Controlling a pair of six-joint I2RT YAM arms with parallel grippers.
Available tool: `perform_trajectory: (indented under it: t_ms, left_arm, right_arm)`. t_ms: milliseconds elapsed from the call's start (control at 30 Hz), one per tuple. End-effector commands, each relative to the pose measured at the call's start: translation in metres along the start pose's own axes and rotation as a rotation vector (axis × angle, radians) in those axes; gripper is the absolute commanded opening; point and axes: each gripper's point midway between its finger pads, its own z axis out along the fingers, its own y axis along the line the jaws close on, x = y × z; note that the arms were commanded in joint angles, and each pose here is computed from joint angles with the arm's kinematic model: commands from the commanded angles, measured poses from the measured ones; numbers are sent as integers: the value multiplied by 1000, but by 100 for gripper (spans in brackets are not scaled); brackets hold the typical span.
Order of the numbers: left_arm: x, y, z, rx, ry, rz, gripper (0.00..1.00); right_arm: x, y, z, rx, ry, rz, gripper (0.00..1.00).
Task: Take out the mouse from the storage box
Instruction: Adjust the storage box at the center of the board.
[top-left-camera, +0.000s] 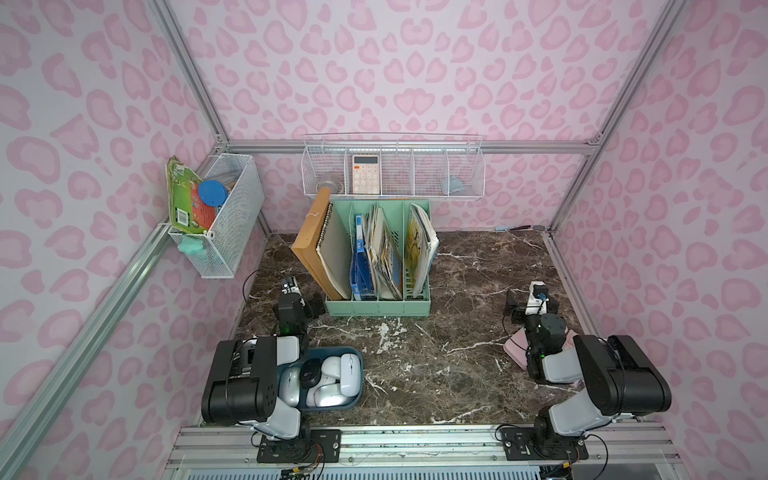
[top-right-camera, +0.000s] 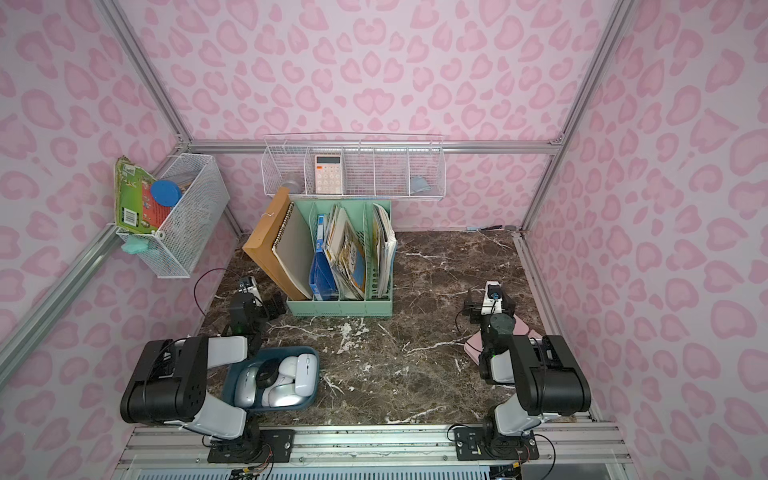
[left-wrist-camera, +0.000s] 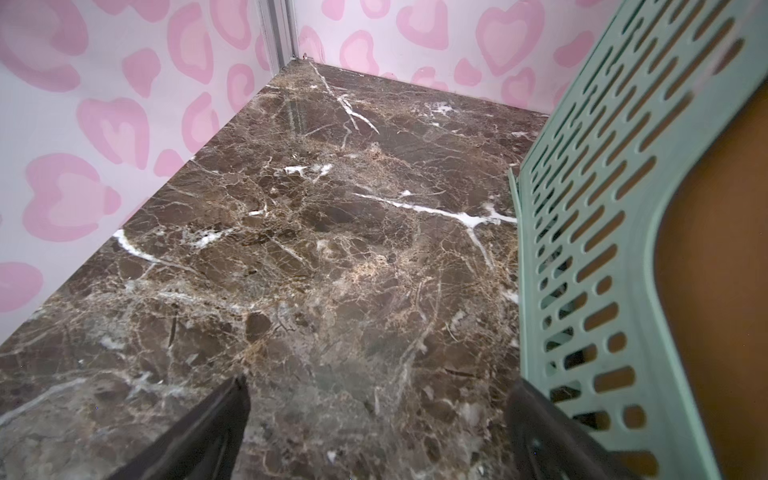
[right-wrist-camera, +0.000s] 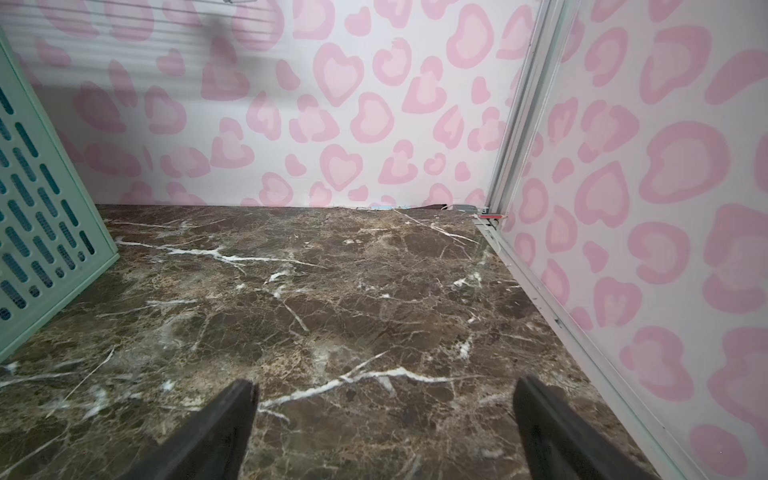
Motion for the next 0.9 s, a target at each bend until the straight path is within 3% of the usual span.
perform_trajectory:
  t_ms: [0,633,867]
  left_arm:
    - [-4,-1,0,2,-12,3,100]
    - [-6,1,-3,-5,-26,5,100]
    - [-57,12,-71,-167,-172,22,100]
  right_arm:
    - [-1,0,1,2,-2,-1,100]
    - [-4,4,-2,-24,-15,-16,100]
    - [-41,25,-26,-21,-76,-134,100]
